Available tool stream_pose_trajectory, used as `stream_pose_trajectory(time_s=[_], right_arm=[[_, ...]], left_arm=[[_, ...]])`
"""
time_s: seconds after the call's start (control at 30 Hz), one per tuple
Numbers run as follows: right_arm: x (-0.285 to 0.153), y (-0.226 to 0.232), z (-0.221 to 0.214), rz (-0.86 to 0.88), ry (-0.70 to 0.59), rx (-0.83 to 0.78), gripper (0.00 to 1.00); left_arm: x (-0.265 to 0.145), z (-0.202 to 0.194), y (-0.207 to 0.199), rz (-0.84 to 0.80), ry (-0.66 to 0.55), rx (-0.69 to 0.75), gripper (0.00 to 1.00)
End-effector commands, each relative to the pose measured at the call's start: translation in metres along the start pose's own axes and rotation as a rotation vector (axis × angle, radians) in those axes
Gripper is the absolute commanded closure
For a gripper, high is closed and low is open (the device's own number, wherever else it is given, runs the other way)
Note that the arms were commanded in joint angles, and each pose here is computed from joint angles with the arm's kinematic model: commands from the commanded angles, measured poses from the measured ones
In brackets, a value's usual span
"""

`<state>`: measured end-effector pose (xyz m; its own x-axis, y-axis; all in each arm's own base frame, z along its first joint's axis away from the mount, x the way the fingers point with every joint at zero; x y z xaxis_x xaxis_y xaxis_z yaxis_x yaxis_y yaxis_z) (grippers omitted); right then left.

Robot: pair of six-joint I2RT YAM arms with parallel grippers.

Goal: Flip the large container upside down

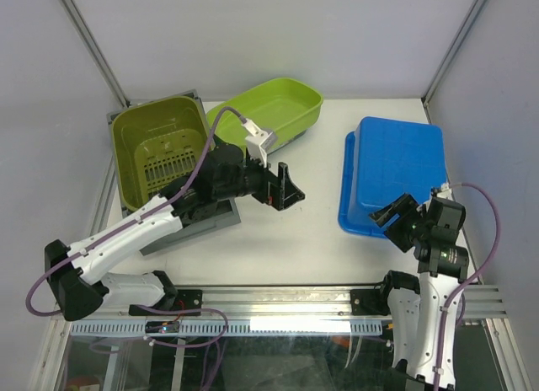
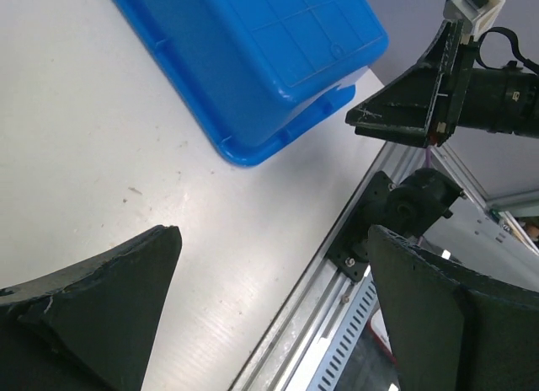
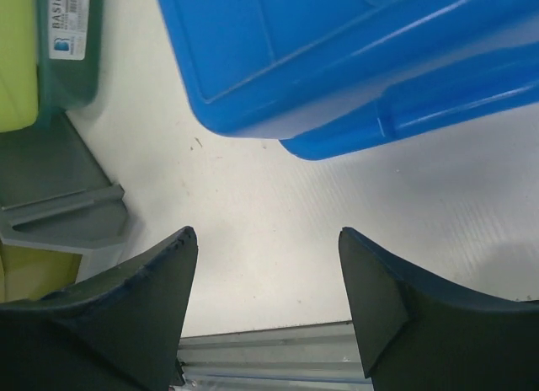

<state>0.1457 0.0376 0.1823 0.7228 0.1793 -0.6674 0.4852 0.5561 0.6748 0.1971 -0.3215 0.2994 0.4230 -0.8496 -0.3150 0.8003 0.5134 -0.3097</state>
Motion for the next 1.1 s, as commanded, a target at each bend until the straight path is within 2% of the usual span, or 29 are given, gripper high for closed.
stream_pose_trajectory(time_s=[0.0,0.1,0.23,0.4,0.5,0.67,0.8,0.97,1.07], right_arm=[[0.013,-0.005,0.004,-0.024,-0.018,0.081,0.28],[0.030,-0.002,0.021,-0.007,-0.087,0.097,0.28],[0.048,0.001,0.066,-0.002,-0.299,0.062,0.25],[0.065,-0.015,0.118,-0.136,-0.536,0.071,0.17],[0.073,-0.018,0.141,-0.191,-0.600,0.081,0.14],[0.077,0.005,0.161,-0.164,-0.555,0.056,0.13],[0.055,0.035,0.152,-0.036,-0.506,0.002,0.12],[0.033,0.071,0.097,0.303,-0.335,-0.082,0.12],[0.031,0.075,0.064,0.410,-0.218,-0.050,0.13]], left_arm=[[-0.013,-0.006,0.008,0.056,-0.017,-0.005,0.01],[-0.012,-0.013,0.010,0.065,0.002,-0.021,0.01],[-0.013,-0.019,0.008,0.052,0.022,-0.042,0.01],[-0.021,-0.021,0.007,0.056,0.012,-0.049,0.01],[-0.025,-0.023,0.007,0.060,0.015,-0.059,0.01],[-0.027,-0.028,0.008,0.067,0.030,-0.064,0.01],[-0.034,-0.037,0.015,0.109,0.059,-0.054,0.01],[-0.040,-0.042,0.021,0.156,0.070,-0.053,0.01],[-0.039,-0.039,0.021,0.156,0.066,-0.058,0.01]])
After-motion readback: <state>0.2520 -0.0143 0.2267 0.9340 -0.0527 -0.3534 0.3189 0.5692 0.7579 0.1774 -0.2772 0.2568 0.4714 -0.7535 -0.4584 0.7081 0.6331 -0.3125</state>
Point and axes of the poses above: each gripper's point midway between its finger pads, its own x axis out along the fingers, its own y axis along the line the jaws close on, z = x × y, the point moved 3 cm from there along -x, back along the fingers, and after that the axes turned 12 degrees about x, right-handed, at the moved point
